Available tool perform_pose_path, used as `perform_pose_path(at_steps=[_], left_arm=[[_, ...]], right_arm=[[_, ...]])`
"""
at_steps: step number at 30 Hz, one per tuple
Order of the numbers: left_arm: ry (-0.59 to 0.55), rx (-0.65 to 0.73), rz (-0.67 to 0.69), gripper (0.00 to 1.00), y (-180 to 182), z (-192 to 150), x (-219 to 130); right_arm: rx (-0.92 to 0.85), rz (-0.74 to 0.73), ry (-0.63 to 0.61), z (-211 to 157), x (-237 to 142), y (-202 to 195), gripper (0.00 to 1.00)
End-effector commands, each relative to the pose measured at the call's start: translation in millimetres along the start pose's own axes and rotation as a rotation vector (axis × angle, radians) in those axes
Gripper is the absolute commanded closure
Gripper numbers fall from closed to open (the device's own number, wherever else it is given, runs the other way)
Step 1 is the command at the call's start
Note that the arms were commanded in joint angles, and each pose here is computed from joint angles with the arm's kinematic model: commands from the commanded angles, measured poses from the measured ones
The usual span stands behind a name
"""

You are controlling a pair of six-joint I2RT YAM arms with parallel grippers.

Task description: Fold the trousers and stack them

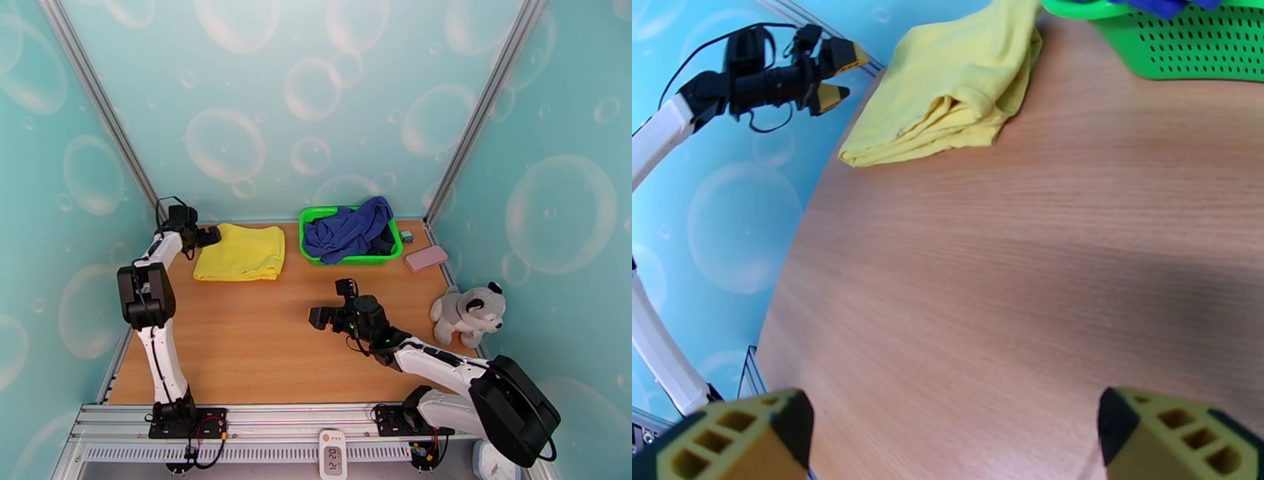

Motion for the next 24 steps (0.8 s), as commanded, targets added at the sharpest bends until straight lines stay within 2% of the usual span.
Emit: perform_pose_path(at_steps=[1, 4, 10, 13, 16, 18, 20, 24], left_arm=[[-0.322, 0.033, -0.203, 0.01, -37.5, 67.8, -29.8], [-0.331, -0.034, -0.370, 0.01, -53.8, 71.2, -8.9], [-0.363, -0.155, -0.482, 0.01, -53.3, 66.0, 53.2], [-0.317, -0.223, -0.451, 0.01, -48.5, 50.0, 97.6], [-0.253, -0.199, -0.389, 0.01, -53.4, 38.4, 128.3], [-0.255, -0.148, -0.397, 0.01, -67.9, 46.3, 124.8], [-0.284, -0.079, -0.401, 0.01, -88.5, 57.9, 106.2], [-0.342, 0.044, -0.408, 0.01, -141.1, 68.5, 43.7]], right_arm=[[-0.048, -0.023, -0.008, 3.1, 4.2, 3.4, 0.01], [-0.124, -0.027, 0.001, 1.9, 13.0, 20.5, 0.01], [-0.113, 0.010, 0.045, -11.2, 29.2, 38.3, 0.01], [-0.080, 0.034, 0.052, -18.0, 32.0, 41.9, 0.01], [-0.076, 0.030, 0.051, -21.4, 31.1, 44.1, 0.01], [-0.082, 0.025, 0.046, -21.8, 29.3, 43.8, 0.01], [-0.089, 0.020, 0.035, -20.1, 27.4, 41.8, 0.01], [-0.100, 0.011, 0.023, -16.4, 27.7, 37.0, 0.01]])
Point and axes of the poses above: each hand's point on the last joint's axis, 136 mm out from that joint toward the fingers, its own x axis out along the fingers, its own y axis along the line the jaws close on, z = x × y, the point moved 1 cm from there along -x, back along the fingers, and after that the axes turned 14 degrees about x, right-handed, at the moved point
